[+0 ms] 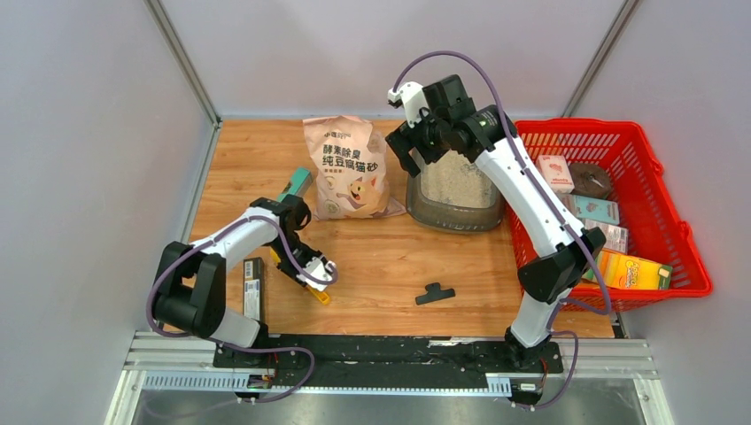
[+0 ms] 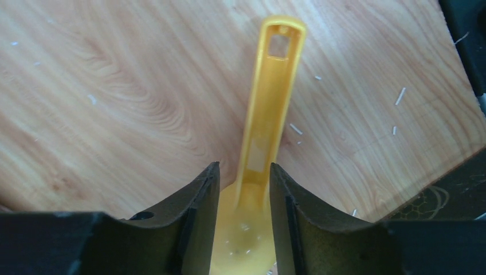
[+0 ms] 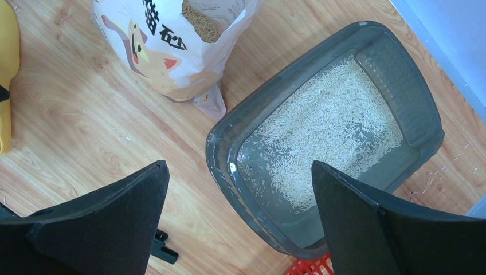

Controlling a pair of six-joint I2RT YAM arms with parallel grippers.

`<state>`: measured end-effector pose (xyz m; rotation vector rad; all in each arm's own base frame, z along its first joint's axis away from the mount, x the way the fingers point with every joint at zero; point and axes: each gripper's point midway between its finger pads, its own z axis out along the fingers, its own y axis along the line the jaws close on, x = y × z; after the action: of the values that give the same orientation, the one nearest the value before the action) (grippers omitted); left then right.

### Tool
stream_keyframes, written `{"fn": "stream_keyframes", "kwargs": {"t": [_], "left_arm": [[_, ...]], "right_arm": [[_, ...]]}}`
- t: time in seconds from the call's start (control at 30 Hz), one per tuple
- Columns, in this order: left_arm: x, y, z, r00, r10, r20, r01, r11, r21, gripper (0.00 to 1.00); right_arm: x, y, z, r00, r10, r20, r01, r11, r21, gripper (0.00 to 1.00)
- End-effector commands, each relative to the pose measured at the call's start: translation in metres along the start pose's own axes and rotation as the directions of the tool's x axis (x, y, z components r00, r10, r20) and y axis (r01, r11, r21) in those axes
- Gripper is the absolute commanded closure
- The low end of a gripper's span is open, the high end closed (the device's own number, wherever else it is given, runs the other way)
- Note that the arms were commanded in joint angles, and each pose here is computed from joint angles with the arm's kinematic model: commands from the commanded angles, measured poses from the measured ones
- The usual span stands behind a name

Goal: Fill the litter box with clean litter

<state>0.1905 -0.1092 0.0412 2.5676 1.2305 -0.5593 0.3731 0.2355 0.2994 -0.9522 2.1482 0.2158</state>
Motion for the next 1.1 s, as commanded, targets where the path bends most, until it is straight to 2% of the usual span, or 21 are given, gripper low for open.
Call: {"fn": "stream_keyframes", "kwargs": {"t": [0.0, 0.07, 0.2, 0.37, 0.6, 0.77, 0.83, 1.07], "left_arm": [[-0.004, 0.001, 0.009, 0.999, 0.047, 0.017, -0.047, 0.999, -0.003, 0.56], [-0.002, 0.003, 0.012, 0.999, 0.047, 0.004, -0.047, 0.999, -0.009, 0.60], [-0.003, 0.004, 0.016, 0.999, 0.041, 0.006, -0.041, 0.999, -0.001, 0.63], [-0.002, 0.008, 0.018, 1.000, 0.026, -0.003, -0.026, 1.000, 0.005, 0.74], [-0.002, -0.001, 0.019, 0.999, 0.026, -0.038, -0.023, 0.996, 0.090, 0.70], [-0.002, 0.002, 0.019, 0.999, 0.001, -0.049, 0.004, 0.995, 0.102, 0.72], [-0.002, 0.001, 0.019, 0.998, -0.008, -0.057, 0.014, 0.994, 0.113, 0.70], [-0.007, 0.004, 0.009, 0.998, -0.005, -0.068, 0.010, 0.998, 0.069, 0.48]], "right_arm": [[-0.010, -0.005, -0.017, 0.999, -0.019, 0.047, 0.017, 0.999, 0.032, 0.00], [-0.011, -0.005, -0.016, 0.999, -0.017, 0.051, 0.016, 0.999, 0.031, 0.00], [-0.012, -0.003, -0.013, 0.999, -0.011, 0.048, 0.010, 1.000, 0.022, 0.00], [-0.014, -0.004, -0.011, 0.999, -0.014, 0.049, 0.013, 1.000, 0.019, 0.00], [-0.013, -0.003, -0.008, 0.999, -0.018, 0.044, 0.018, 1.000, 0.014, 0.00], [-0.015, -0.003, -0.007, 0.999, -0.018, 0.046, 0.018, 1.000, 0.014, 0.00], [-0.014, -0.002, -0.007, 0.999, -0.021, 0.043, 0.020, 1.000, 0.011, 0.00], [-0.011, -0.001, -0.005, 0.999, -0.024, 0.034, 0.024, 1.000, 0.003, 0.00]]}}
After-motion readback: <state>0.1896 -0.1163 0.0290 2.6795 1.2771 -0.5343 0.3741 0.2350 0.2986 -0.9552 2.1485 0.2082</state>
